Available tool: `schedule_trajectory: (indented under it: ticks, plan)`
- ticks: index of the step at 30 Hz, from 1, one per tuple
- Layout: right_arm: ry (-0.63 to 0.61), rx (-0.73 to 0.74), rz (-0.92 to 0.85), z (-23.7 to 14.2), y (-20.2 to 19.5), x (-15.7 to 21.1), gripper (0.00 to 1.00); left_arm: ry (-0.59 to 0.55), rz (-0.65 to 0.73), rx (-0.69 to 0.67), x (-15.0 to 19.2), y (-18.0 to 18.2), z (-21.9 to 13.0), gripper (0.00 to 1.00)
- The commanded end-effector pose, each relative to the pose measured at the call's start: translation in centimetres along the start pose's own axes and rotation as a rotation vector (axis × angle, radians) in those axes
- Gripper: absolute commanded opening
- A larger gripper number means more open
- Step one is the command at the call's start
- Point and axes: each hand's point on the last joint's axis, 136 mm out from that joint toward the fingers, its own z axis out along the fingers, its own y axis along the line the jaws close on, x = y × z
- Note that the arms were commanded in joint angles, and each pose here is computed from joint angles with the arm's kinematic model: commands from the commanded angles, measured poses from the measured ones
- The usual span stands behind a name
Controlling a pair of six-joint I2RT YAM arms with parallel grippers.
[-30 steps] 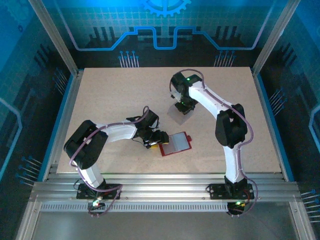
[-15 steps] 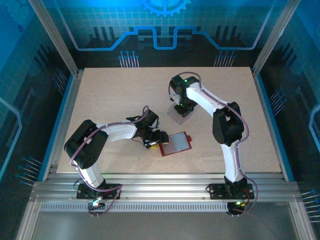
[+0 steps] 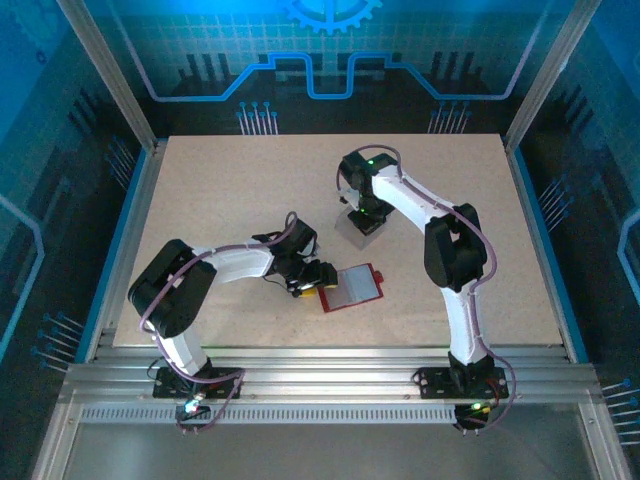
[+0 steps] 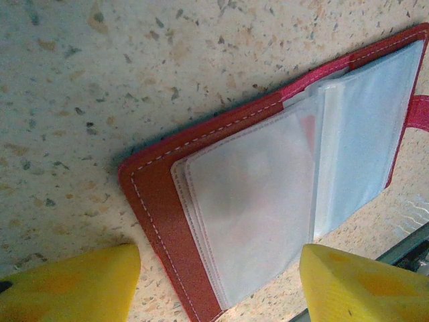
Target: Put the credit cards into the card holder
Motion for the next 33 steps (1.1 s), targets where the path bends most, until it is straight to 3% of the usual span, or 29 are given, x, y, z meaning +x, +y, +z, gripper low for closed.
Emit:
schedule_trajectory:
  ticks: [1, 15, 22, 26, 33]
  plan:
    - [0.033, -0.013, 0.002, 0.7, -0.5, 0.3, 0.03, 0.003, -0.013, -0.022, -0.4, 0.8, 0.6, 0.67]
    - [-0.068, -0.018, 0.025, -3.0, -0.6, 0.1, 0.0, 0.003, -0.017, -0.023, -0.4, 0.9, 0.6, 0.67]
    - [-0.054, -0.008, 0.027, -2.8, -0.9, 0.3, 0.0, 0.005, -0.017, -0.022, -0.2, 1.0, 0.7, 0.67]
    - [-0.034, 0.002, 0.023, -2.3, -1.0, 0.4, 0.19, 0.004, -0.017, -0.02, -0.3, 0.9, 0.6, 0.67]
    - [-0.026, -0.024, 0.011, -1.7, -0.6, 0.1, 0.25, 0.003, -0.015, -0.02, -0.4, 0.8, 0.5, 0.67]
